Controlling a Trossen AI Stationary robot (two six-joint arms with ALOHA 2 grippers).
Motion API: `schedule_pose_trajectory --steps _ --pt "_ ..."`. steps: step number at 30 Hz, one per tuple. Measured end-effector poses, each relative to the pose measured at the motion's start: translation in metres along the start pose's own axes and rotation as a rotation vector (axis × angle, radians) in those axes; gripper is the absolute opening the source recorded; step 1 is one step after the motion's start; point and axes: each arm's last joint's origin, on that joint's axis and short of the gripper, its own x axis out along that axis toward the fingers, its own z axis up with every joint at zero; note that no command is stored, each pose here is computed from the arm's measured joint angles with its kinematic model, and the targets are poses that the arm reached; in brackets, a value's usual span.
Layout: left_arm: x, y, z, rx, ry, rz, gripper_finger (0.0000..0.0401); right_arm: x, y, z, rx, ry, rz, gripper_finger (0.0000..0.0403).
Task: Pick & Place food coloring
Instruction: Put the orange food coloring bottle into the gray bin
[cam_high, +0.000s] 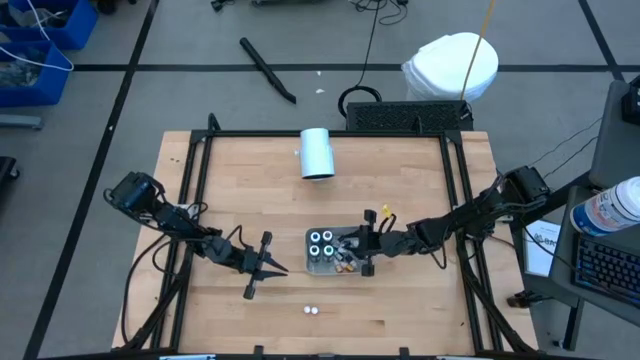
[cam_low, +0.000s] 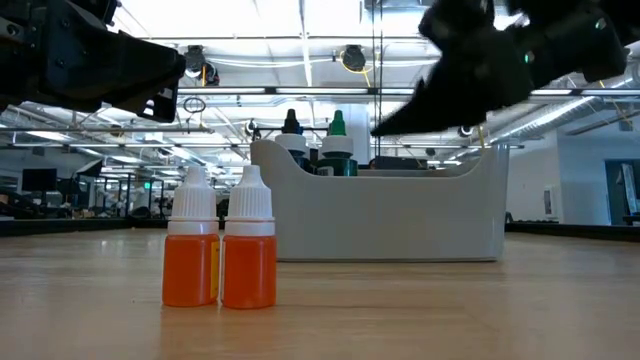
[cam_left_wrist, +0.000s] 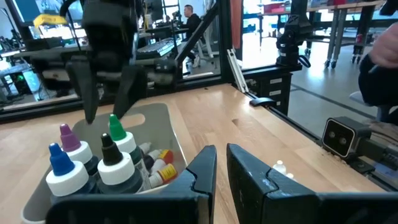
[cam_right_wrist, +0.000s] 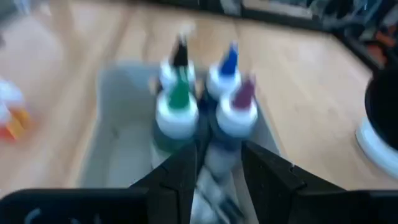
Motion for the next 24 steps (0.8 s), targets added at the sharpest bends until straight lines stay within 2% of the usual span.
schedule_pose_trajectory --steps 4,9,14,17,20,24 --pt "0.0 0.0 -0.001 0.002 0.008 -0.001 0.0047 -0.008 0.014 0.022 0.056 -0.169 0.057 0.0107" --pt "0.0 0.0 -0.001 0.002 0.009 0.0 0.0047 -0.019 0.039 0.074 0.1 -0.364 0.135 0.0081" --pt "0.0 0.0 -0.001 -0.011 0.01 0.0 0.0047 -0.027 0.06 0.141 0.081 -0.381 0.252 0.001" --pt "0.0 0.0 -0.001 -0.013 0.014 0.0 0.0047 -0.031 0.073 0.173 0.104 -0.431 0.304 0.0013" --pt "0.0 0.0 -0.001 -0.012 0.014 0.001 0.0047 -0.033 0.086 0.191 0.103 -0.464 0.33 0.0015" --pt "0.001 0.003 -0.002 -0.013 0.015 0.015 0.0047 -0.032 0.102 0.197 0.049 -0.482 0.347 0.0004"
